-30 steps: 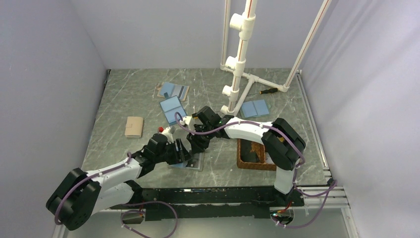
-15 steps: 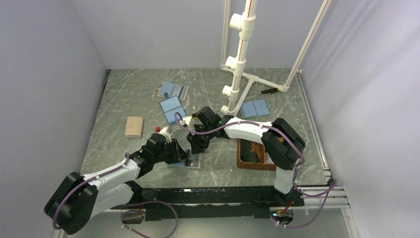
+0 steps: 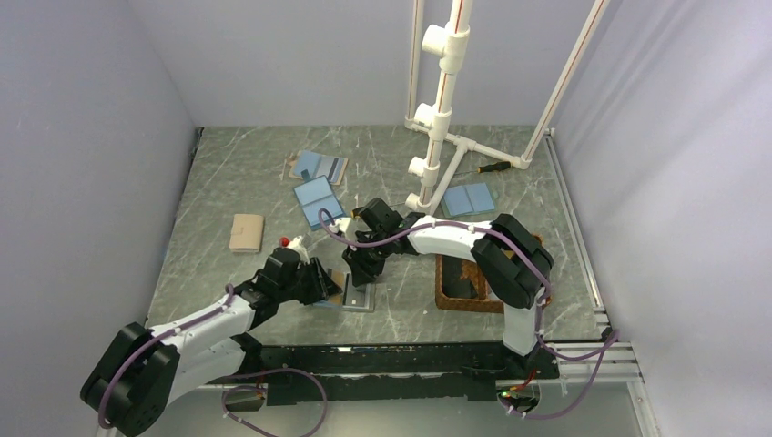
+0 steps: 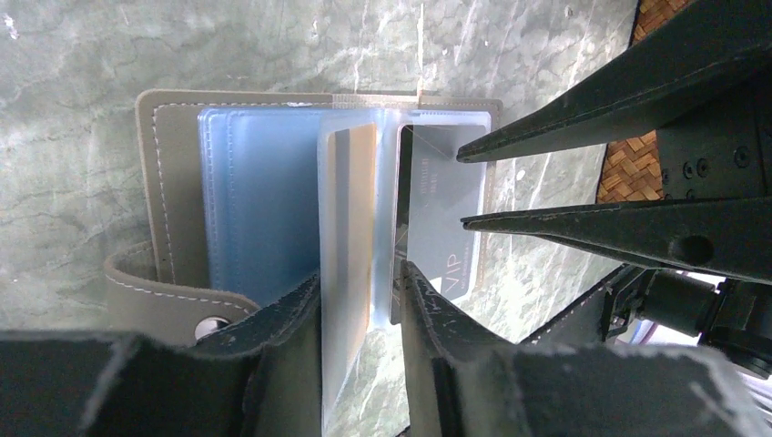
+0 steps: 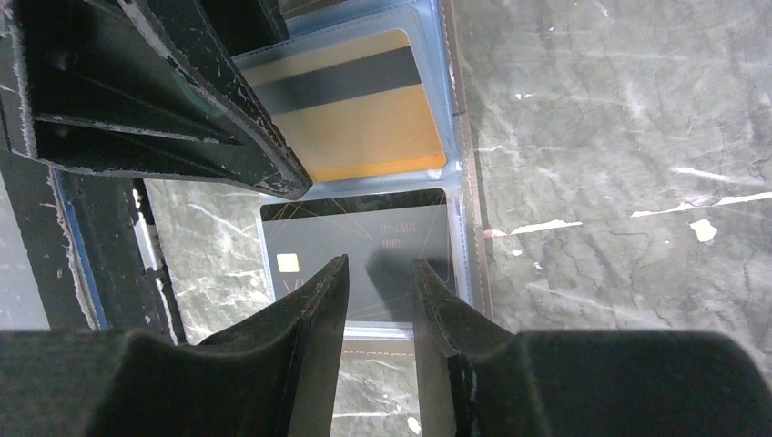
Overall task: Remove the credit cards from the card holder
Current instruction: Remove the credit card from the card holder.
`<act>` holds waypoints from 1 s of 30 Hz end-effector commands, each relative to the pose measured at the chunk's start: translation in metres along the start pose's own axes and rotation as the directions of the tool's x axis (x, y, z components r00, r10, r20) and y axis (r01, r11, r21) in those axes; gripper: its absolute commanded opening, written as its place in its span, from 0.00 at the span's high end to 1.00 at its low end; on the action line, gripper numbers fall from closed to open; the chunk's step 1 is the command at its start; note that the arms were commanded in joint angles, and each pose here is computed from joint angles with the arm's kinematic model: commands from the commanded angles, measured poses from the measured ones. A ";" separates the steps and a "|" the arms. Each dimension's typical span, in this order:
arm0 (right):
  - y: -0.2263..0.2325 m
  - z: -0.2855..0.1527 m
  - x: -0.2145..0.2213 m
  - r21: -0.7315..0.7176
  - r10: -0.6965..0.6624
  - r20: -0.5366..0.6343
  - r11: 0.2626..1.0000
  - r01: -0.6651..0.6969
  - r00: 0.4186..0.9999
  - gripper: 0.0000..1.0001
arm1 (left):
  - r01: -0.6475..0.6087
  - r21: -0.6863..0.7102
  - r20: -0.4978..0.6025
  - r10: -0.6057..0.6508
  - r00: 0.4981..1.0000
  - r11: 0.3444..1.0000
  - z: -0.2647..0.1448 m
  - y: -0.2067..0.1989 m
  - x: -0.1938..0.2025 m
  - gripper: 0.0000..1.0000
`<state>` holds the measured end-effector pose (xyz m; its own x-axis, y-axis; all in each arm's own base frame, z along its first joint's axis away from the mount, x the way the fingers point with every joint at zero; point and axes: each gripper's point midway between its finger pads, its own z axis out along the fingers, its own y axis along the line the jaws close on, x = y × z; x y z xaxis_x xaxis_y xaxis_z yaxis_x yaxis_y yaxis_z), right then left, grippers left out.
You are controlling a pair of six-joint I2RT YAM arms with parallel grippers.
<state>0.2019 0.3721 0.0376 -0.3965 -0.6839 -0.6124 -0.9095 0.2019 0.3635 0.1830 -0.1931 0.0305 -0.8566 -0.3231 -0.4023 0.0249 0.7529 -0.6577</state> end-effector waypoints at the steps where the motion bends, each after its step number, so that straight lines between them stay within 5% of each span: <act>1: 0.002 -0.004 -0.020 -0.025 -0.017 0.044 1.000 0.018 0.999 0.65 | 0.031 0.021 0.000 -0.031 1.000 0.999 -0.001 -0.003 -0.003 0.63; 20: 0.014 -0.012 -0.027 -0.101 0.006 0.079 0.995 0.002 0.997 0.65 | 0.125 0.057 0.050 -0.128 0.991 0.991 -0.014 -0.002 -0.014 0.66; 22: 0.017 -0.012 -0.027 -0.118 0.012 0.082 0.993 -0.002 0.997 0.65 | 0.127 0.069 0.047 -0.131 0.990 0.989 -0.014 -0.003 -0.014 0.69; 26: 0.023 -0.016 -0.031 -0.148 0.023 0.100 0.989 -0.008 0.995 0.65 | 0.133 0.089 0.033 -0.136 0.990 0.987 -0.011 -0.004 -0.012 1.00; 30: 0.027 -0.018 -0.034 -0.172 0.041 0.114 0.985 -0.021 0.993 0.64 | 0.126 0.115 0.047 -0.132 0.990 0.985 -0.014 -0.007 -0.013 1.00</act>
<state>0.1900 0.3765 0.0520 -0.4508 -0.6480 -0.6138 -0.8650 0.1475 0.4796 0.1862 -0.1816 0.0404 -0.8320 -0.4447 -0.3317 -0.0608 0.6674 -0.7422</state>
